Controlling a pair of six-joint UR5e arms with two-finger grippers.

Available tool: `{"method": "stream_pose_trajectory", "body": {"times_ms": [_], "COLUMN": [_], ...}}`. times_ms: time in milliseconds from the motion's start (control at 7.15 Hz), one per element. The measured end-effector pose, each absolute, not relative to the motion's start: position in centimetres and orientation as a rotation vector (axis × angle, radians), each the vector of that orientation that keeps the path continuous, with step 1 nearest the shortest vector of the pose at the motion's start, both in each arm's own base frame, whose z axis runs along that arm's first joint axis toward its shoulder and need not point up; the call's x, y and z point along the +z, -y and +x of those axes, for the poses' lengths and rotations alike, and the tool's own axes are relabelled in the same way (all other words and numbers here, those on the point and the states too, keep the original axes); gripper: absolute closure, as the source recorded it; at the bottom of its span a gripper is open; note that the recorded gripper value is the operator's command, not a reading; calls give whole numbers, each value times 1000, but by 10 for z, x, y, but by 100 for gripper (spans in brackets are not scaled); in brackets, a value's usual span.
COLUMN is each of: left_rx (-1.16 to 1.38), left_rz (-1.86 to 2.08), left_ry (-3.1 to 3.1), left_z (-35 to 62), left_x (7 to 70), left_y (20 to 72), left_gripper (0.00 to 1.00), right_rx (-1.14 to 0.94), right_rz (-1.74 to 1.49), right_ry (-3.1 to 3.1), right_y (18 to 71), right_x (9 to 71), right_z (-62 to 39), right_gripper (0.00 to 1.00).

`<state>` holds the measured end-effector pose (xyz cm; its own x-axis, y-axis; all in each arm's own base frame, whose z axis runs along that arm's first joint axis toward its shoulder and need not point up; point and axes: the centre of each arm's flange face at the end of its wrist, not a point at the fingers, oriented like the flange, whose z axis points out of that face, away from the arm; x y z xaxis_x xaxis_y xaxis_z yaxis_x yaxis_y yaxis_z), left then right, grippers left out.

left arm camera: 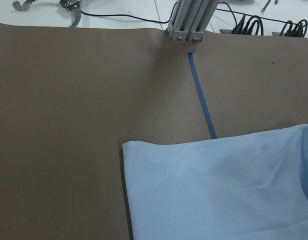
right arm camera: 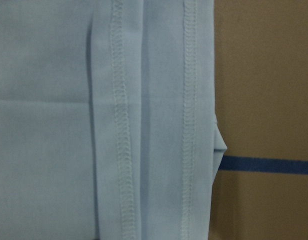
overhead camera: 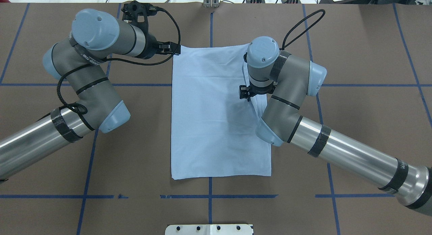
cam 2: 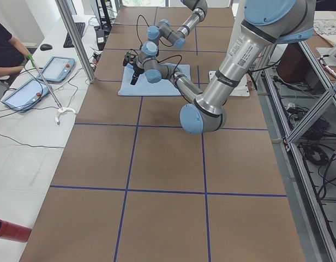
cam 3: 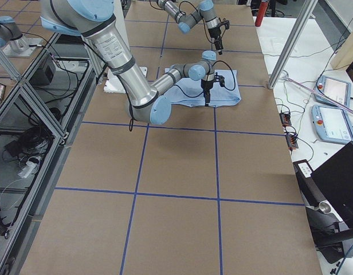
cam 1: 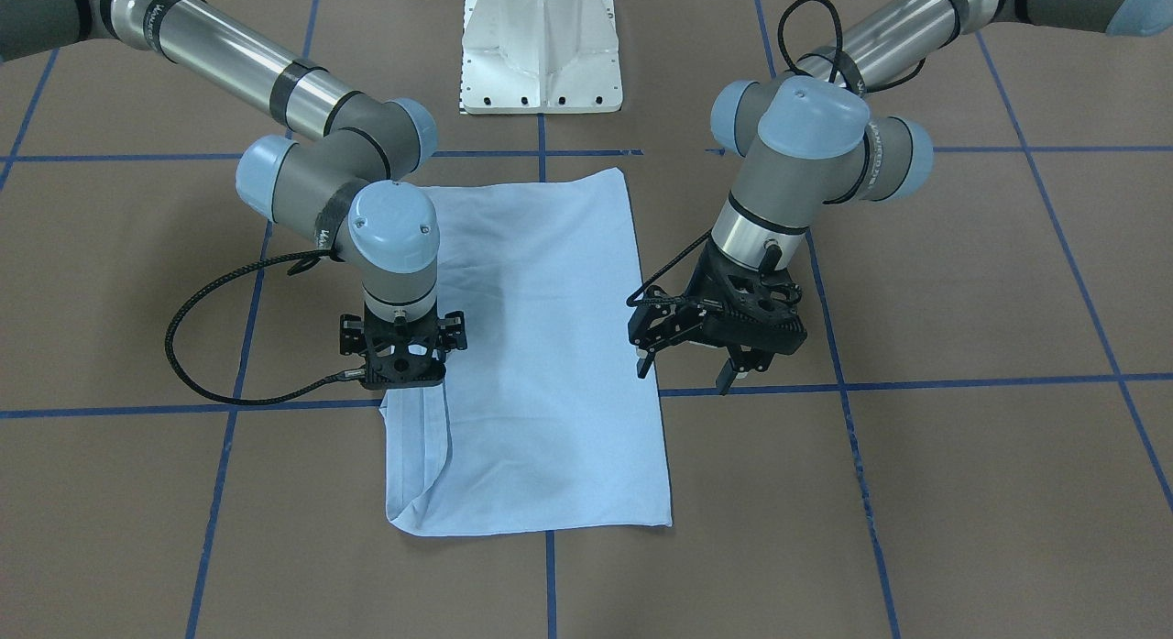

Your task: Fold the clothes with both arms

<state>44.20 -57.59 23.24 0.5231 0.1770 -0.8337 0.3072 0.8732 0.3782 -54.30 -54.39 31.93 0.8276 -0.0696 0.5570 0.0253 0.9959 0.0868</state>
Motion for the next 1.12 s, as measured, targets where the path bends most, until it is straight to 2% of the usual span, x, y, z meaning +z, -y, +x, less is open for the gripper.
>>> {"method": "stream_pose_trajectory", "body": {"times_ms": [1119], "left_rx": [-89], "left_rz": [524], "left_ry": [-1033], "left_z": [444], "left_x": [231], "left_y": [577], "left_gripper": [0], "right_rx": [-45], "right_rz": [41], "right_ry": [593], "right_y": [571], "right_x": [344], "right_z": [-509], "right_gripper": [0]}}
